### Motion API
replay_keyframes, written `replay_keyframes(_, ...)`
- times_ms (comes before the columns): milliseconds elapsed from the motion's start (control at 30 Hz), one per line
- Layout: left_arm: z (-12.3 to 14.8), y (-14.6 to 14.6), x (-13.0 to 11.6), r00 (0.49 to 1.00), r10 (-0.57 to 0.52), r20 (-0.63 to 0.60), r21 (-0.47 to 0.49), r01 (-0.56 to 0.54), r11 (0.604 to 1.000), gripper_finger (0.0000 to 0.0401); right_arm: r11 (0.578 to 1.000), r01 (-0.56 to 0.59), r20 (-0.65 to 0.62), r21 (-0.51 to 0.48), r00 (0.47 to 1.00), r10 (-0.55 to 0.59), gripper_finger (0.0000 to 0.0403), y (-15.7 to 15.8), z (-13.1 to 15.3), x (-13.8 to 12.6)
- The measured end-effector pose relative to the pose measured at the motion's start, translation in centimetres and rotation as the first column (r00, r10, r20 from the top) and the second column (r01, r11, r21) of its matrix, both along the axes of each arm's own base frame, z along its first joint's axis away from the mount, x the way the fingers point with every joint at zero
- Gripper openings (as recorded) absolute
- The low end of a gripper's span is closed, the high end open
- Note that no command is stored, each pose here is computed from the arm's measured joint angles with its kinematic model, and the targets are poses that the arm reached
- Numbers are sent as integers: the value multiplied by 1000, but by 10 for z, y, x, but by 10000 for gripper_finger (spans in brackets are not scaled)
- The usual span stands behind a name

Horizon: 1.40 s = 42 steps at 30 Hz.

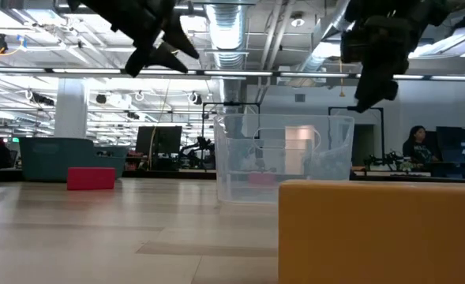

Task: Sort & place blocks by color
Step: Put the right orange block into the blue bin

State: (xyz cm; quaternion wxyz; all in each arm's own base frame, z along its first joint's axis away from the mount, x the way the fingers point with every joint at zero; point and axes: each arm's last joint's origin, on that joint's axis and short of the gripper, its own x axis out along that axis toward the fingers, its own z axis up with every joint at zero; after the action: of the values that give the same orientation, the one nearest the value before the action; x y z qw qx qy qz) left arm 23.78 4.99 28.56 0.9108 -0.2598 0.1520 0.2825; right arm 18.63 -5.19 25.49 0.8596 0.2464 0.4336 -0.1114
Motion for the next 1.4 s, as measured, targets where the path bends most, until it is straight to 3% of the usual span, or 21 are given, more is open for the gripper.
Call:
replay_keyframes(200,0,-22,5,988,-145,-49,104,150,983,187,997,20,41,81,999,-24,221,35,-4,20)
replay_keyframes(333,8,-32,8,967,-254,-19,184,253,950,187,993,66,105,100,992,-76,221,68,-4,33)
replay_keyframes(500,13,-53,6,894,-447,23,159,438,885,187,974,101,97,202,988,-122,219,122,-19,47)
replay_keyframes(700,3,-102,-5,807,-584,-87,119,590,798,187,960,52,-25,276,999,-47,198,202,-41,63)
replay_keyframes(933,-6,-143,-17,798,-566,-205,214,601,770,187,973,-47,-84,228,994,67,174,290,-57,97)
replay_keyframes(1033,-10,-153,-21,776,-595,-210,184,629,755,187,980,-63,-113,191,990,86,180,313,-64,118)
replay_keyframes(1233,-13,-171,-28,760,-619,-200,173,649,741,187,983,-138,-117,124,981,153,233,338,-74,156)
replay_keyframes(1400,-16,-179,-30,759,-619,-202,157,649,745,187,990,-132,-187,58,972,141,288,335,-77,169)
